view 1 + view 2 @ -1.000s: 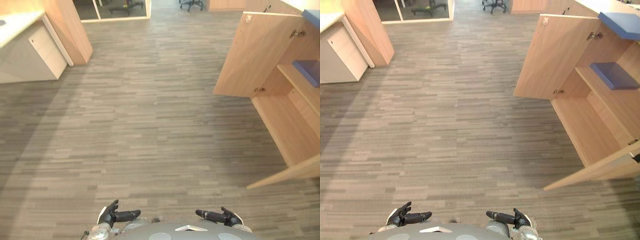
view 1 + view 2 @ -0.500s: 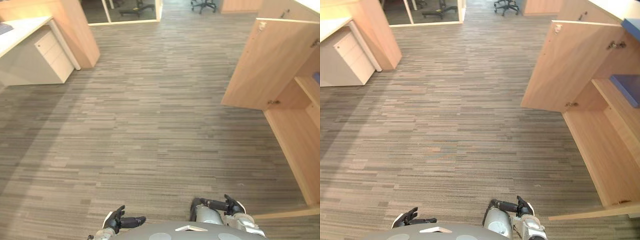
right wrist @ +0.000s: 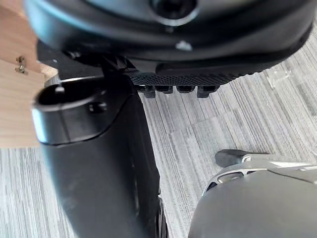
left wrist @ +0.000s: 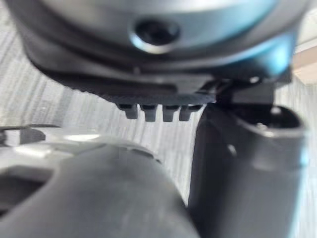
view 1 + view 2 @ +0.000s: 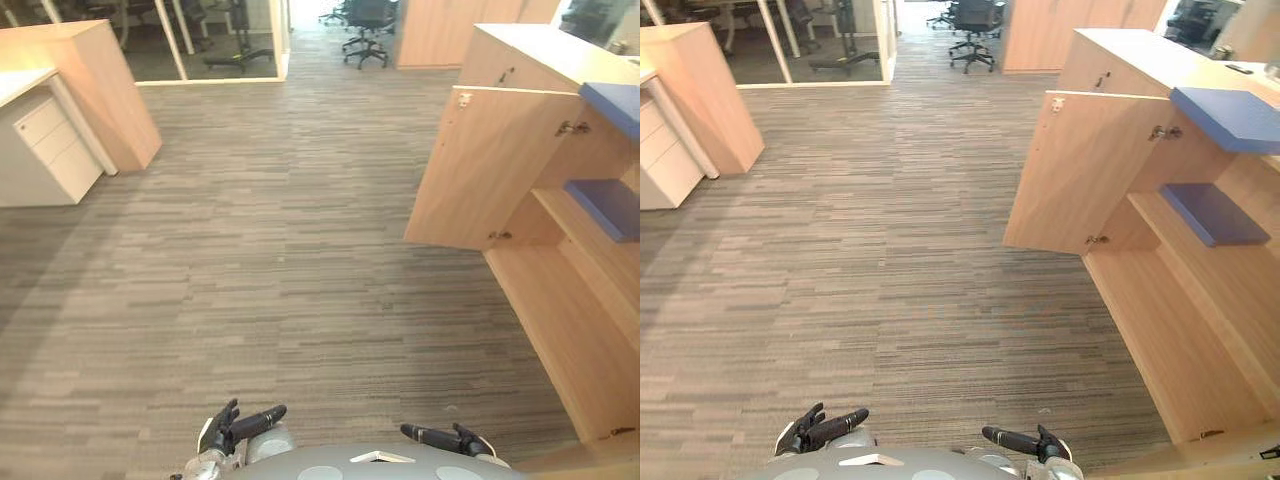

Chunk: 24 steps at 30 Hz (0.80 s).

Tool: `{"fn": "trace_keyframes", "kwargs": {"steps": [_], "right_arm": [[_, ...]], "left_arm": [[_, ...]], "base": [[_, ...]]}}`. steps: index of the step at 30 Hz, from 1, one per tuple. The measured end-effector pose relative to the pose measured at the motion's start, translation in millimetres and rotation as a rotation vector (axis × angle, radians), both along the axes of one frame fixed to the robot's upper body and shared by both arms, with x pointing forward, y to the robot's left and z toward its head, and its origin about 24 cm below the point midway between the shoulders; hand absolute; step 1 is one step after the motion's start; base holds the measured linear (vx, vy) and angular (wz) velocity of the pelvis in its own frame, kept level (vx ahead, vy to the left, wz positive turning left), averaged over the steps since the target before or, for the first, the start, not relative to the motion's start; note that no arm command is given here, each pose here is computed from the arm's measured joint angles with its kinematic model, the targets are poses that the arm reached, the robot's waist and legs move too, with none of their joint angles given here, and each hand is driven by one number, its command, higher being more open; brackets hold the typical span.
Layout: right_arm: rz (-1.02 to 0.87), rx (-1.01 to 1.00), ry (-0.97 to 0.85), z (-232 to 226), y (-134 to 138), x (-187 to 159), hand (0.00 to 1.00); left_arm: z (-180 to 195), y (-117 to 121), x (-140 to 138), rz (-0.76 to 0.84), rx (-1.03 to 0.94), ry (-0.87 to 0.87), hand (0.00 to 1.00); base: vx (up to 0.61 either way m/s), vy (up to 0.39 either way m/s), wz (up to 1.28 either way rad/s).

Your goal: Walk over to the cabinet, pick up the folder, carry it to the office cabinet, place the folder inside the office cabinet, then close the office cabinet door

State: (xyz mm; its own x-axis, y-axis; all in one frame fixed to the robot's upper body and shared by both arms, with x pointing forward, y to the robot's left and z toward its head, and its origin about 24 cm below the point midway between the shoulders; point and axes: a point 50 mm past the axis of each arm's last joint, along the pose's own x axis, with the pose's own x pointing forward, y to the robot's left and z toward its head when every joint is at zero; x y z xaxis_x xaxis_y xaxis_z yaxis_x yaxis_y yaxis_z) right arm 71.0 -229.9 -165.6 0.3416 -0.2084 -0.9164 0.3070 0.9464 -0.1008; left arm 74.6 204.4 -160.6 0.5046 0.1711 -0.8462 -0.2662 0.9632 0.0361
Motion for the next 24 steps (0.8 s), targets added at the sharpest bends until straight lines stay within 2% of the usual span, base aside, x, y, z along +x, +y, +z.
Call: {"fn": "trace_keyframes", "kwargs": {"steps": [4, 7, 10, 15, 17, 22, 24], "right_arm": [[-0.012, 0.001, -0.002, -1, 1, -6, 1.00], [-0.035, 0.015, 0.004, -2, 6, -9, 1.00], [-0.036, 0.010, 0.007, -2, 4, -12, 1.00], [-0.097, 0.008, -0.073, 3, -2, -2, 1.00], [-0.091, 0.006, -0.073, 3, -2, -2, 1.00], [-0.102, 0.024, -0.082, 2, 7, 6, 1.00], [-0.101, 0.014, -0.082, 2, 4, 6, 1.00]], "left_arm": [[-1, 0, -3, 0.035, 0.001, 0.013, 1.00], [1, 11, 3, 0.064, 0.025, 0.004, 1.00], [-3, 8, -12, 0.165, -0.007, 0.030, 1.00], [-7, 5, -43, 0.214, -0.020, 0.108, 1.00], [-7, 8, -50, 0.219, -0.011, 0.127, 1.00], [-6, 13, -43, 0.249, -0.008, 0.102, 1.00], [-9, 6, -48, 0.255, -0.021, 0.128, 1.00]], "base": [[0.24, 0.244, -0.95], [0.29, 0.226, -0.37], [0.23, 0.197, -0.59], [0.19, 0.209, -0.48], [0.23, 0.055, 0.02], [0.22, -0.086, -0.07], [0.16, -0.163, -0.58]]}}
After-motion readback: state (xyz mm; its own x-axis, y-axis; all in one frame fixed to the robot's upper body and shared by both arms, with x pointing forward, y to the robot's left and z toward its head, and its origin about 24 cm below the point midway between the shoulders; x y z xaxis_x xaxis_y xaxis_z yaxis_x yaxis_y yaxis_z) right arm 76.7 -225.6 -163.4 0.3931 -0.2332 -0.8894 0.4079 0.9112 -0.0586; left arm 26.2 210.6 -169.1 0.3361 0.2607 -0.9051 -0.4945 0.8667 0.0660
